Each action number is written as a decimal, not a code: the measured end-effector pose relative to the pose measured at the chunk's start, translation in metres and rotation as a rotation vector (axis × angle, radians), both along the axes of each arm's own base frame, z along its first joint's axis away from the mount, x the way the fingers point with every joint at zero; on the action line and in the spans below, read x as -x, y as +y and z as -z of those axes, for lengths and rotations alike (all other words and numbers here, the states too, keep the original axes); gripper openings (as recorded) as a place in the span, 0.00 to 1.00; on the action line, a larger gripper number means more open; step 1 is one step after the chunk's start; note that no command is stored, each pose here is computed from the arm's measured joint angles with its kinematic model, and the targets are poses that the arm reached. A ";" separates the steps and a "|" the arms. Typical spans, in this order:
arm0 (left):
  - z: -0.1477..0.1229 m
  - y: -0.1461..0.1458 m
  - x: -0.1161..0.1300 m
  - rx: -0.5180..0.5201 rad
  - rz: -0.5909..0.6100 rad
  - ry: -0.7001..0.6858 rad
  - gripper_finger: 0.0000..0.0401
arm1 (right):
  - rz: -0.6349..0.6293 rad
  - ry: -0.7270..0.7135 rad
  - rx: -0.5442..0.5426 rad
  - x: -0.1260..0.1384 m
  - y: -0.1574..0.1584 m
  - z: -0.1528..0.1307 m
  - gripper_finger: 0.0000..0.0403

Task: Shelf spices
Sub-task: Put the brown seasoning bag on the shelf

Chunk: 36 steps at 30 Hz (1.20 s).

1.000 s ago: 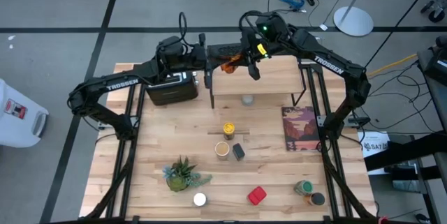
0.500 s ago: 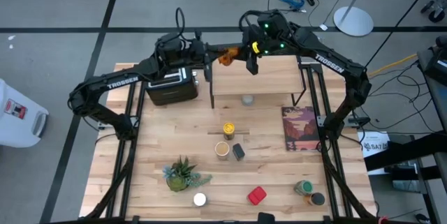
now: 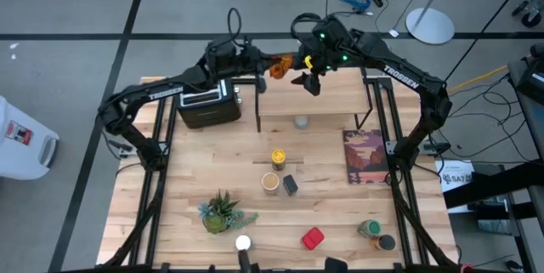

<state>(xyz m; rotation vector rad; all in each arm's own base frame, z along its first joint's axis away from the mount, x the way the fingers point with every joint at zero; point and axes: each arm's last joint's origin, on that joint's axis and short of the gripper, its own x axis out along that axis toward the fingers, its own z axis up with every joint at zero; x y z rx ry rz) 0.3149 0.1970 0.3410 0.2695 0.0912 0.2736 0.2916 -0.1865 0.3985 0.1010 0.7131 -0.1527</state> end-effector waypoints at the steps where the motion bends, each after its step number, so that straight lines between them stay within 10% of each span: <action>1: 0.003 0.003 -0.001 0.005 -0.003 0.006 0.00 | 0.002 0.013 -0.010 0.001 0.000 0.001 0.60; 36: 0.069 0.057 0.002 0.061 0.044 0.092 0.00 | -0.015 0.132 -0.090 0.008 0.009 0.010 0.60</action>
